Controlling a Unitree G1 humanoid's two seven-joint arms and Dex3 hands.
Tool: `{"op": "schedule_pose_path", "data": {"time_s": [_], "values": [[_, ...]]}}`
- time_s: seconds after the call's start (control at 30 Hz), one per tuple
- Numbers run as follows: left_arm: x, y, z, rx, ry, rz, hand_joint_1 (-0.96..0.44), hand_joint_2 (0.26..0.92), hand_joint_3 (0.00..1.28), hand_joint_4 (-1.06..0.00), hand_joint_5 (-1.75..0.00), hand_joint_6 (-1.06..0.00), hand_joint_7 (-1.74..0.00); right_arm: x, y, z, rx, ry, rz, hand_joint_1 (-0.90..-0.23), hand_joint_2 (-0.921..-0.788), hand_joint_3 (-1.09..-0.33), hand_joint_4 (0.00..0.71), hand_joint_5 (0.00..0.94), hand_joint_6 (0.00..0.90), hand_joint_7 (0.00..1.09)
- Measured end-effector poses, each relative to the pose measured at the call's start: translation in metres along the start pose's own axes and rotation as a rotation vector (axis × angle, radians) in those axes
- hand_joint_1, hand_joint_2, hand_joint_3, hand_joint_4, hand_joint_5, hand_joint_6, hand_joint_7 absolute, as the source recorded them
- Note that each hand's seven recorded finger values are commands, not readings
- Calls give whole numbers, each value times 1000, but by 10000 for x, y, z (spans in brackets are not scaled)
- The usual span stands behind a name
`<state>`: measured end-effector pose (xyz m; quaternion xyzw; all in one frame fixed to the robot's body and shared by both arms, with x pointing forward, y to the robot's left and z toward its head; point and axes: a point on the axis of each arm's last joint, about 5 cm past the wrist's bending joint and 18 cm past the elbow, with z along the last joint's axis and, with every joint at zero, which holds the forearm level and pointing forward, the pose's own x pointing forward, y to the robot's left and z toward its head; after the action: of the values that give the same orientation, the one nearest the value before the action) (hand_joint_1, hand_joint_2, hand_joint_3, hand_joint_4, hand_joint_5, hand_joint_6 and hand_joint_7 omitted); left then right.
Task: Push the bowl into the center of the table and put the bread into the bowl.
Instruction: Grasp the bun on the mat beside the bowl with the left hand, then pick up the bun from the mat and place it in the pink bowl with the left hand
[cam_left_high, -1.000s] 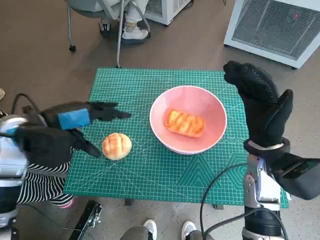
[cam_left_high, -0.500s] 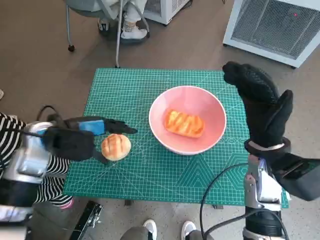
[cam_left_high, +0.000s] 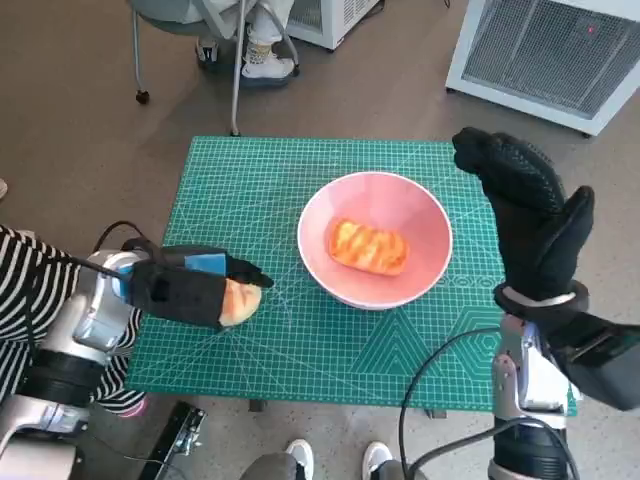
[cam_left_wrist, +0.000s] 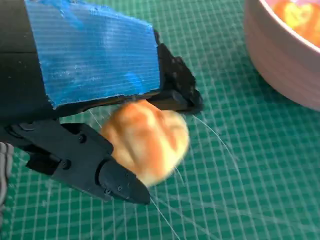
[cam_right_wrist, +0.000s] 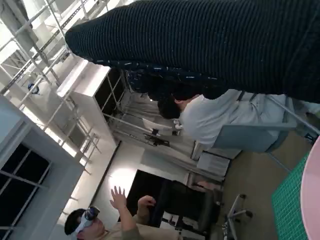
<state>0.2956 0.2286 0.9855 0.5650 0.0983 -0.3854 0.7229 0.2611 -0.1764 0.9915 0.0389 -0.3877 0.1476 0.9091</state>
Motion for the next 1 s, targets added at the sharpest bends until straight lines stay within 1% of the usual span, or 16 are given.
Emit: {"op": "schedule_pose_path", "data": {"time_s": [0.03,0.07,0.1,0.17,0.2,0.37,0.4,0.53,0.77,1.0], "values": [[1,2,2,6,5,6,62,881,55,-729,-499,-584,-847,0,-1,2,-1,-1,0,-710,-921,-725,208,1,101,400],[1,4,3,11,9,14,50,889,71,-708,-625,-574,-950,0,-2,4,-1,-2,-1,-709,-921,-724,208,1,101,400],[0,4,4,13,10,21,26,904,97,-677,-865,-557,-1143,-1,-3,4,-2,-2,-1,-709,-921,-724,208,1,101,400],[-3,9,11,17,8,35,15,912,98,-679,-982,-557,-1223,-3,-5,4,-3,-1,-2,-708,-921,-724,208,1,100,400],[-7,13,15,19,5,44,10,914,89,-693,-1031,-567,-1226,-4,-6,4,-3,-1,-3,-708,-921,-724,208,1,100,400],[-31,15,8,27,-14,78,3,917,75,-715,-1121,-584,-1209,-7,-7,4,-5,0,-6,-708,-921,-725,208,1,99,401],[-38,16,6,27,-18,86,3,918,84,-704,-1136,-574,-1221,-7,-7,4,-5,0,-7,-708,-921,-725,208,1,98,400],[-71,42,5,30,-38,119,2,920,76,-710,-1126,-579,-1232,-7,-6,4,-5,0,-10,-708,-921,-725,208,1,97,401],[-195,159,66,30,-103,220,2,920,98,-683,-1122,-557,-1286,-7,-4,3,-5,0,-12,-708,-921,-725,208,1,96,401],[-314,261,159,46,-157,308,2,920,101,-672,-1157,-561,-1259,-8,-5,2,-5,1,-13,-708,-921,-725,208,1,95,402]]}}
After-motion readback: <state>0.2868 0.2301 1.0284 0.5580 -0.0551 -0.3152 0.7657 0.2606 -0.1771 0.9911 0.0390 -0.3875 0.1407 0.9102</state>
